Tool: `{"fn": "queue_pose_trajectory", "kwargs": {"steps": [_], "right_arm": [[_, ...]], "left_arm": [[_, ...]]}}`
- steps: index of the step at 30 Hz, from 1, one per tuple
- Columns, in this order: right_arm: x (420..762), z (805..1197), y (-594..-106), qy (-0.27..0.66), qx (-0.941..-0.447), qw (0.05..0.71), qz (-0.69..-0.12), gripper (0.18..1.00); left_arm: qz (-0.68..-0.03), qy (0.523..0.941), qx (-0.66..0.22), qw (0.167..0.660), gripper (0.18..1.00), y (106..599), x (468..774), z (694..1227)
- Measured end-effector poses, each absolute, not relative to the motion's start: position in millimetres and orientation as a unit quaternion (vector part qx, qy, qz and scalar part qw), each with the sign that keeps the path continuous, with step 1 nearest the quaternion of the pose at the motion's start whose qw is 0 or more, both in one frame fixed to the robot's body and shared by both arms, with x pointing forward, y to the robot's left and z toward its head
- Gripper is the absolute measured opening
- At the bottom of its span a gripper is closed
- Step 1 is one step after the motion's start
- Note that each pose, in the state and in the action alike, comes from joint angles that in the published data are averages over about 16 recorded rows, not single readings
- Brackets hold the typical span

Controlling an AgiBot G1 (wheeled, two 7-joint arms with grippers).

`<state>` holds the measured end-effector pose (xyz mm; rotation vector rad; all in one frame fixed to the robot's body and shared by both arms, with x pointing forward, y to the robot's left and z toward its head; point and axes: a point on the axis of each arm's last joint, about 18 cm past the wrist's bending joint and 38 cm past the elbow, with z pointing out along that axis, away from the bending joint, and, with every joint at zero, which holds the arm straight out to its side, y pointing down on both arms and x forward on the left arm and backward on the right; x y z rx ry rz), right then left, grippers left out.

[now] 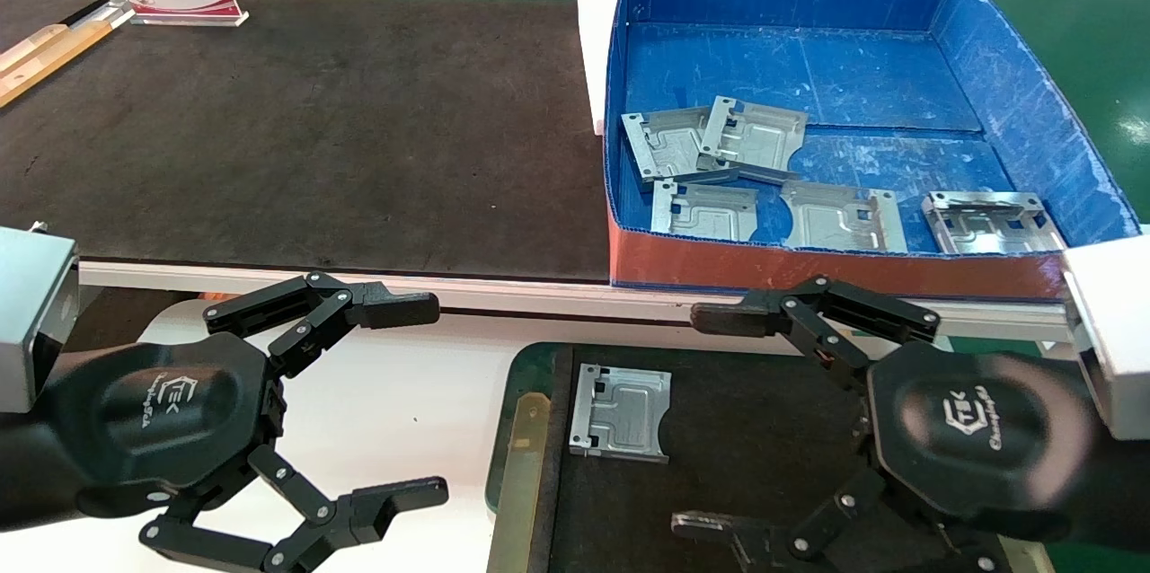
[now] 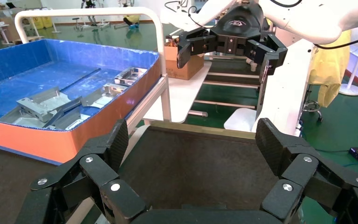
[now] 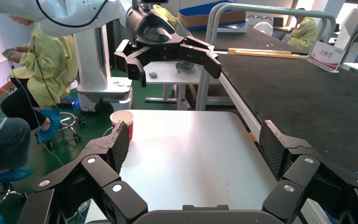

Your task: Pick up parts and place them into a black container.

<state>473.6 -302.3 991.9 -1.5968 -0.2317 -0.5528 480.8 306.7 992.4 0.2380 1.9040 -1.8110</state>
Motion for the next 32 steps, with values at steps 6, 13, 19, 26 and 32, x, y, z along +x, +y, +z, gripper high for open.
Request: {"fn": "queue_pose_trajectory", "kwargs": {"steps": [6, 13, 19, 26, 32], "right_arm": [[471.3, 991.5, -302.6, -0.102, -0.706, 0.657, -0.244, 1.000], [473.0, 991.9, -302.5, -0.102, -0.705, 0.658, -0.244, 1.000], [474.1, 992.0, -302.4, -0.101, -0.705, 0.658, -0.244, 1.000], [474.7, 992.0, -302.3, -0.101, -0.705, 0.658, -0.244, 1.000], [474.9, 992.1, -302.3, -0.102, -0.705, 0.658, -0.244, 1.000]], "left_arm": [[-0.665, 0.699, 0.087, 0.249, 1.001, 306.8, 480.8, 992.4], [-0.665, 0.699, 0.087, 0.249, 1.001, 306.8, 480.8, 992.4], [-0.665, 0.699, 0.087, 0.249, 1.001, 306.8, 480.8, 992.4], [-0.665, 0.699, 0.087, 0.249, 1.001, 306.8, 480.8, 992.4], [-0.665, 0.699, 0.087, 0.249, 1.001, 306.8, 480.8, 992.4]]}}
